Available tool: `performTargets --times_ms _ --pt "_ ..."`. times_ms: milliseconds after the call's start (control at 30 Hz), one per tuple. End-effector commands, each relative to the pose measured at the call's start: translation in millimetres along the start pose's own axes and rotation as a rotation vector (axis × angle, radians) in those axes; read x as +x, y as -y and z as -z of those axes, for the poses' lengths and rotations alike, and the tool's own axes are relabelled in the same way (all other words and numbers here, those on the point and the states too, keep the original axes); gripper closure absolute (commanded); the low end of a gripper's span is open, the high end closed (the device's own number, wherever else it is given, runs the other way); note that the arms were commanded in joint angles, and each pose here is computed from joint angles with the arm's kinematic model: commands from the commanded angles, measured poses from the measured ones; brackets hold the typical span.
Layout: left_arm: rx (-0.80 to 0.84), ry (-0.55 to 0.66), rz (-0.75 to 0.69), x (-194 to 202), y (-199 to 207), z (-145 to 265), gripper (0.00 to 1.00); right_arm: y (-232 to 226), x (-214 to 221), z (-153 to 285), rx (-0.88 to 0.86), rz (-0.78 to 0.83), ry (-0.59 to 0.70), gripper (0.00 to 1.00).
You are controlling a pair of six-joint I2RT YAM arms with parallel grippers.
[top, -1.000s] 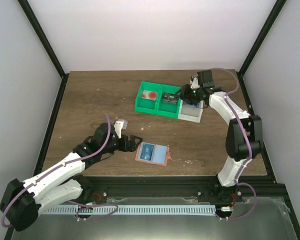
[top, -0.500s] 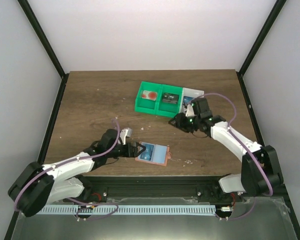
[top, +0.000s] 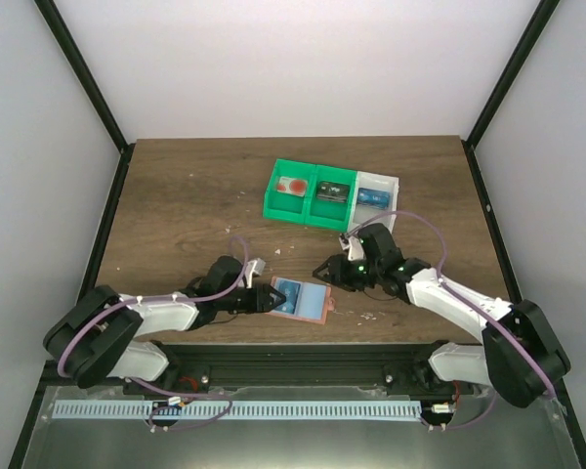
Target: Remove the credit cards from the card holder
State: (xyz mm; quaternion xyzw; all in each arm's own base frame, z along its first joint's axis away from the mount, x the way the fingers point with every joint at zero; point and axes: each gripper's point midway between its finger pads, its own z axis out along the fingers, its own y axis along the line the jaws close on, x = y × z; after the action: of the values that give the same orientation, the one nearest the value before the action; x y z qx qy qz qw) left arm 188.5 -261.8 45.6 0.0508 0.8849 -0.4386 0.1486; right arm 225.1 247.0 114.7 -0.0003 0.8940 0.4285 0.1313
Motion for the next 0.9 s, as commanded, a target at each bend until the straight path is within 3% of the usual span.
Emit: performTargets --times_ms 0,300,867 --pt "-0.007 -0.013 -0.02 5 -6 -5 0.48 -8 2 -6 -0.034 0.007 0.002 0.59" --pt "0.046 -0.098 0.009 32 5 -22 0.48 -6 19 -18 -0.037 0.028 -0.047 0.59" --pt "0.039 0.041 -0.008 3 28 -1 0.62 7 36 -40 -0.023 0.064 -0.083 0.63"
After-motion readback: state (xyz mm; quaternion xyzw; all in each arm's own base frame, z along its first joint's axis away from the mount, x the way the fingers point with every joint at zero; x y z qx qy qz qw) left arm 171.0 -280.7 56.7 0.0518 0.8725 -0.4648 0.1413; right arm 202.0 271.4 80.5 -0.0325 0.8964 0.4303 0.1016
